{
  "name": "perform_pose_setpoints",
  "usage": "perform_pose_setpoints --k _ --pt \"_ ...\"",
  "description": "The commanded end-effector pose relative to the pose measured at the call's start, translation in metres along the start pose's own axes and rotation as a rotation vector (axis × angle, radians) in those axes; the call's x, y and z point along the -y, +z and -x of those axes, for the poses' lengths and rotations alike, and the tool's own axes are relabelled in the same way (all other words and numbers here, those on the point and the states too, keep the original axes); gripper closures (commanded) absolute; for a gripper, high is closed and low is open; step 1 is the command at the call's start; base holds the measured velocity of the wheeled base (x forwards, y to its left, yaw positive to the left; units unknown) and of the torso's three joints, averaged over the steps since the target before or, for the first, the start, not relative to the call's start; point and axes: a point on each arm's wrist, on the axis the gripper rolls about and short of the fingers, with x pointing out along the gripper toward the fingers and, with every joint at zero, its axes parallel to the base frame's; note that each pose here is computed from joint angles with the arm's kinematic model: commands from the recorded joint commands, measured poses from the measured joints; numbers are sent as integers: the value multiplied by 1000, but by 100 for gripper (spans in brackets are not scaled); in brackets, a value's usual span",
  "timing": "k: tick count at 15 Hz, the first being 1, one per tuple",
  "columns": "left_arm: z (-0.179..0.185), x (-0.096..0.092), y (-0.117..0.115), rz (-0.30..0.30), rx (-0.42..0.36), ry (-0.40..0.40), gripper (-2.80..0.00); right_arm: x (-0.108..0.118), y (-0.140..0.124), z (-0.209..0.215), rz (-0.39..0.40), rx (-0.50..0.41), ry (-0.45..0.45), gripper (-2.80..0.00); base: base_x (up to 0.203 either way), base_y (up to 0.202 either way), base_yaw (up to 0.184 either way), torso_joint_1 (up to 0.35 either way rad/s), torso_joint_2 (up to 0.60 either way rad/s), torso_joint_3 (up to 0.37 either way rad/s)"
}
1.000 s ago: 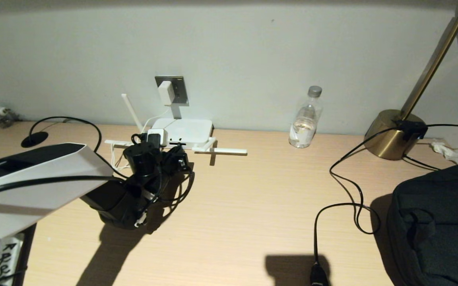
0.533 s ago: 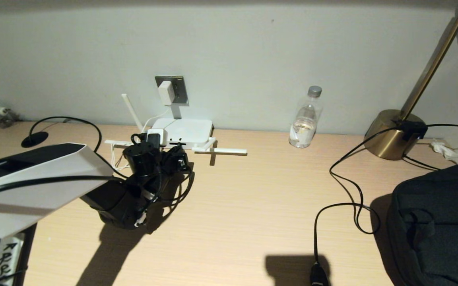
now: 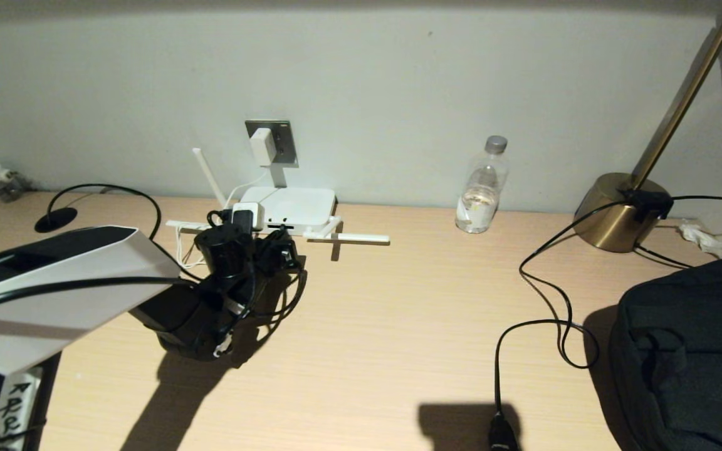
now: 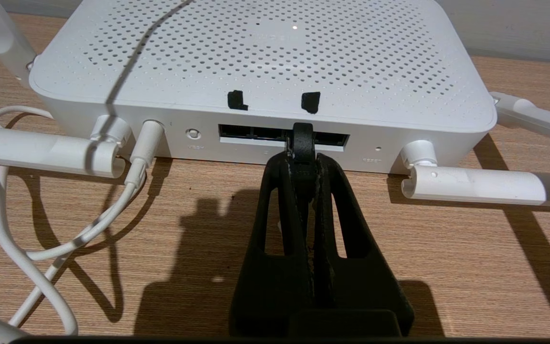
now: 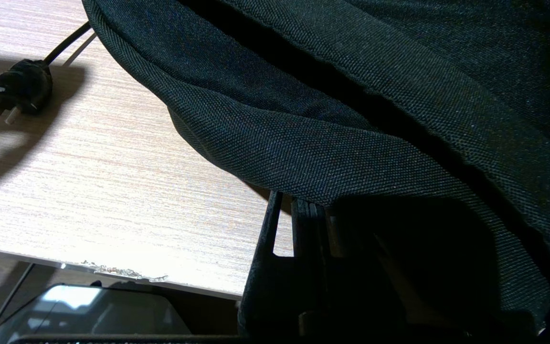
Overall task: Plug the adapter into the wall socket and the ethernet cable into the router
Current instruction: Plug cable into router interface
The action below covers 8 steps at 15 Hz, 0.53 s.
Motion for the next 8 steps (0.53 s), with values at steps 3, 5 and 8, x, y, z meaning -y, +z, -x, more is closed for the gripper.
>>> perform_pose_setpoints --k 3,5,8 --pt "-1 -2 -1 1 4 7 0 0 0 0 0 -2 1 0 0 0 0 0 0 0" --pt "0 -2 -1 1 2 7 0 0 0 0 0 -4 1 0 0 0 0 0 0 0" --pt "0 -3 -1 3 2 10 0 0 0 0 0 -2 1 0 0 0 0 0 0 0"
